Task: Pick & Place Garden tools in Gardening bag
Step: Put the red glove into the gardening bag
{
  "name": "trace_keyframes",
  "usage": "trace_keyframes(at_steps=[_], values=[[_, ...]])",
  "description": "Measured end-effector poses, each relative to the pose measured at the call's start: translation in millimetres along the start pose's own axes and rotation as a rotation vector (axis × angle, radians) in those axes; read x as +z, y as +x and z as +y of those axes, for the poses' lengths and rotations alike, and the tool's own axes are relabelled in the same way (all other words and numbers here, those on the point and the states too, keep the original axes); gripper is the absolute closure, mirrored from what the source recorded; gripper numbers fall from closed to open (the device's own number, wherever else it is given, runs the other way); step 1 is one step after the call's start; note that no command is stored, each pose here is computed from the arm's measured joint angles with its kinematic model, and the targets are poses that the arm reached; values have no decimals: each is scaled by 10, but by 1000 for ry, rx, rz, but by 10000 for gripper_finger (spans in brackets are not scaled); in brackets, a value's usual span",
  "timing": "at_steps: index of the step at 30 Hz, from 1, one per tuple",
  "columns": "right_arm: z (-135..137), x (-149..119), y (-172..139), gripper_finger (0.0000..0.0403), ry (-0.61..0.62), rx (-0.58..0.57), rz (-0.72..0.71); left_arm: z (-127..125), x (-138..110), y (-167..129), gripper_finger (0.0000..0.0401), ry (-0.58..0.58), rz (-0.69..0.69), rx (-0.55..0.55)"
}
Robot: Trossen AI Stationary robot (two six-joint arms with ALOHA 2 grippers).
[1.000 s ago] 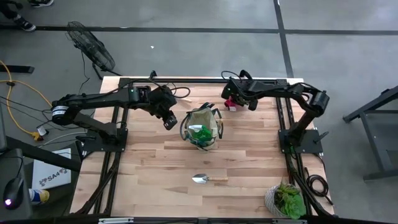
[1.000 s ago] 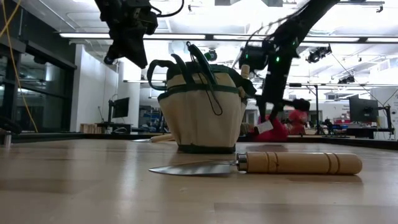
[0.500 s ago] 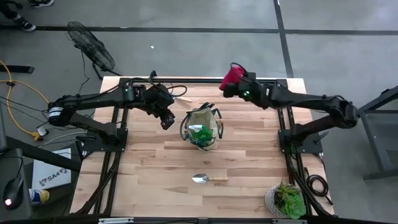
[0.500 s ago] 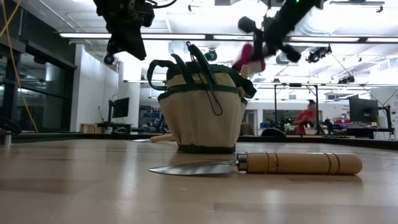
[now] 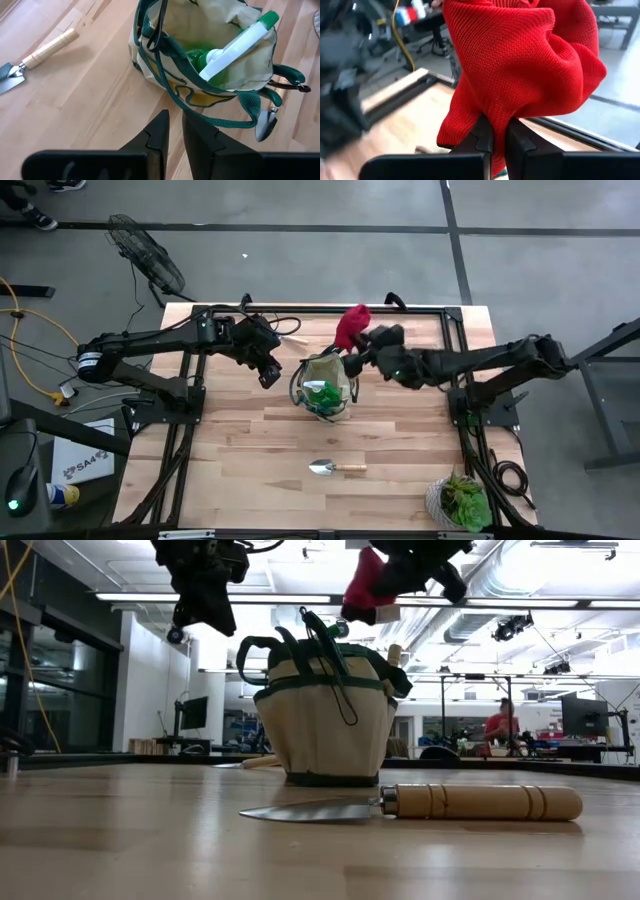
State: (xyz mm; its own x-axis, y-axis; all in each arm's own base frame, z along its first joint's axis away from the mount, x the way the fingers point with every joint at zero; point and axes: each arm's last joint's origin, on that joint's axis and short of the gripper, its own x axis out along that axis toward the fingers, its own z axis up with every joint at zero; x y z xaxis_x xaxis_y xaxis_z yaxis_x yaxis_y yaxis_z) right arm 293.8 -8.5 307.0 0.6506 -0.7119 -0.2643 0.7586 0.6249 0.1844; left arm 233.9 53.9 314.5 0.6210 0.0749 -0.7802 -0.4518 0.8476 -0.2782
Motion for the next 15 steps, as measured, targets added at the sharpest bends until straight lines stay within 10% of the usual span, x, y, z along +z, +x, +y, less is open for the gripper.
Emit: trace_keyframes(at_steps=[15], values=[[396, -512, 142, 395, -101, 69, 55, -2, -1, 0, 350, 0, 4, -9]])
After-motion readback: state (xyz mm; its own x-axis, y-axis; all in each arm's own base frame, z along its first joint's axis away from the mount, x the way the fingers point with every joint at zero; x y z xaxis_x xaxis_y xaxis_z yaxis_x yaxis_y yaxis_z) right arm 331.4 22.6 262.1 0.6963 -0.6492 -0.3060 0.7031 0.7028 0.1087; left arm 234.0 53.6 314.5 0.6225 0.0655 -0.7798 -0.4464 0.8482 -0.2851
